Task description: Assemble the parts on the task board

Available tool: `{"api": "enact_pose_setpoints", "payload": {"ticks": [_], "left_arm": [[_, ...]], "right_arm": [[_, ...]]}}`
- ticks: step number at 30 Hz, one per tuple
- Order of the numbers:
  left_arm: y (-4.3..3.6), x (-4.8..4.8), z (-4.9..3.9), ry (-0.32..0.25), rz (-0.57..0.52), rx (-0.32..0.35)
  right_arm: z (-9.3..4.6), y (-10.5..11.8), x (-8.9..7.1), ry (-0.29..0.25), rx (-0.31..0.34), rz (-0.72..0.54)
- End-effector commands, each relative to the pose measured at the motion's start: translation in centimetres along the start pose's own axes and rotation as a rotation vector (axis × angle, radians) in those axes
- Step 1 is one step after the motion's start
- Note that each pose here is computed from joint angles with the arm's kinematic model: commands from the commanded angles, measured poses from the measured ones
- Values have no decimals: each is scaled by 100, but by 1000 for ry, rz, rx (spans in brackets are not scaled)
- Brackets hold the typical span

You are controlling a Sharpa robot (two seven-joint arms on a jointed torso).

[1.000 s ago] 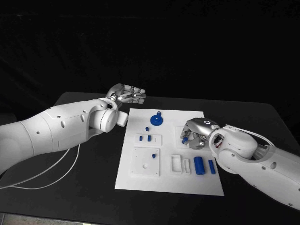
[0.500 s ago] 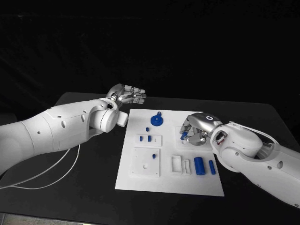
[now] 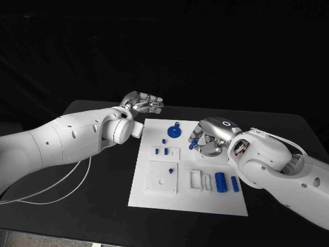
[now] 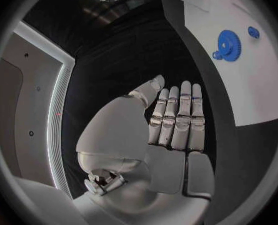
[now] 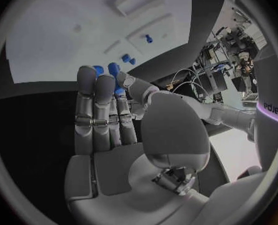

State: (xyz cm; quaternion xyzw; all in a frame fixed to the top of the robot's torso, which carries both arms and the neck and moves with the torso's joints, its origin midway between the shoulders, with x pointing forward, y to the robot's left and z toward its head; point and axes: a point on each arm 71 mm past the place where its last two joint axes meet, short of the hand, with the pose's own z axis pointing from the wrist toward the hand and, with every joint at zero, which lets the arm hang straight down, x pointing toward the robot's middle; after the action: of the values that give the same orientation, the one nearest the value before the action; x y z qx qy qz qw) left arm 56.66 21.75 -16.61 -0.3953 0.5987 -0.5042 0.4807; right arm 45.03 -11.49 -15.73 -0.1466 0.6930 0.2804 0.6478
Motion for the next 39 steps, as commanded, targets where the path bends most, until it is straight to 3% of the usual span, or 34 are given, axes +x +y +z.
{"api": "enact_pose_setpoints", "payload": {"ticks": [1,10,17,27,39], "left_arm": [[-15,42,8,20,0,11],[-16,121,22,36,1,16],[-17,174,32,48,-1,17],[-18,200,36,55,-3,17],[1,216,37,61,-5,13]], "right_arm": [[14,167,81,37,-49,2],[70,591,399,79,-158,-6],[86,791,617,115,-209,11],[91,919,798,134,-239,12],[87,908,873,142,-237,-25]]}}
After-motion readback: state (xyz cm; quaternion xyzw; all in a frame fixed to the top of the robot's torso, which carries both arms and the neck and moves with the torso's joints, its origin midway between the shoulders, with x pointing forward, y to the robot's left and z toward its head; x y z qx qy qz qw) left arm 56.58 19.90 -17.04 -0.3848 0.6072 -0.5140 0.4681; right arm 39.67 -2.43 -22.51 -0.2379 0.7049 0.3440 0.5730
